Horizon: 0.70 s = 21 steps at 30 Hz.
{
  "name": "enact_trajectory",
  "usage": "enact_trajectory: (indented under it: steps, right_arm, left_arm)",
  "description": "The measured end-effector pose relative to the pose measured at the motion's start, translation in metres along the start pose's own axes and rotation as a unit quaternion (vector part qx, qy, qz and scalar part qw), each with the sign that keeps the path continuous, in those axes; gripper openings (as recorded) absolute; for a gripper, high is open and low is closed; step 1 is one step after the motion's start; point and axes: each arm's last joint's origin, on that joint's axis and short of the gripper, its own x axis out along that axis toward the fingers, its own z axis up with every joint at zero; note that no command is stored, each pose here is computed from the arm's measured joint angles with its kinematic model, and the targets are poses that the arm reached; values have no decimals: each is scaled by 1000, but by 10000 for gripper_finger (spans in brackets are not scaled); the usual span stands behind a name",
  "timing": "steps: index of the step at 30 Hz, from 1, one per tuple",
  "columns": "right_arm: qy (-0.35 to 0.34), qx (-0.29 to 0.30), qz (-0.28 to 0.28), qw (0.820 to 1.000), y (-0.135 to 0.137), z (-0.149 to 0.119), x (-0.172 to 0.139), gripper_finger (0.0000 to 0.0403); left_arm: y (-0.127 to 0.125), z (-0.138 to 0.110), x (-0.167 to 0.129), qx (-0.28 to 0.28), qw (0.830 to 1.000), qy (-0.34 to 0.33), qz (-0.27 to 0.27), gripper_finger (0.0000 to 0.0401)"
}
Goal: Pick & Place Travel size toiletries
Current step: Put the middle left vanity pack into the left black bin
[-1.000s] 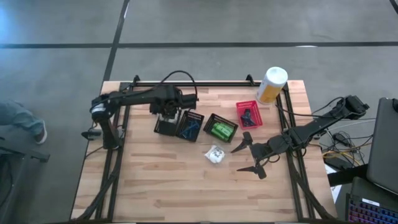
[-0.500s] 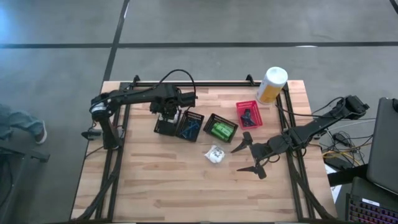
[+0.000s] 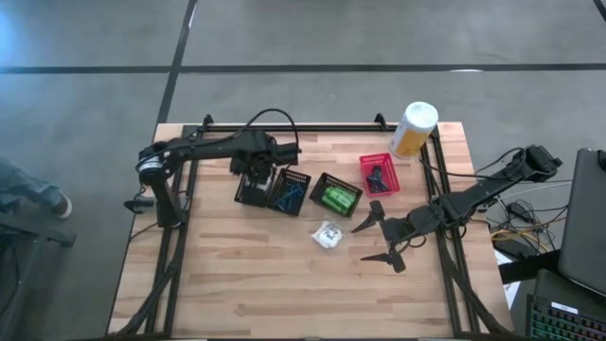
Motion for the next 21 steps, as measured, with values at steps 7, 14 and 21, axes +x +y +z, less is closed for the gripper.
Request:
enact_trajectory:
  steps: [7,14,21]
  right_arm:
    - [0,0,0,1000,0,0,0,364]
    - [0,0,0,1000,0,0,0,364]
    - [0,0,0,1000,0,0,0,364]
  left_arm:
    - [3,0,13,-5,1000,-1,8,1]
    - [4,0,13,-2,1000,0,7,2]
    - [4,-1,13,19,1000,3,8,2]
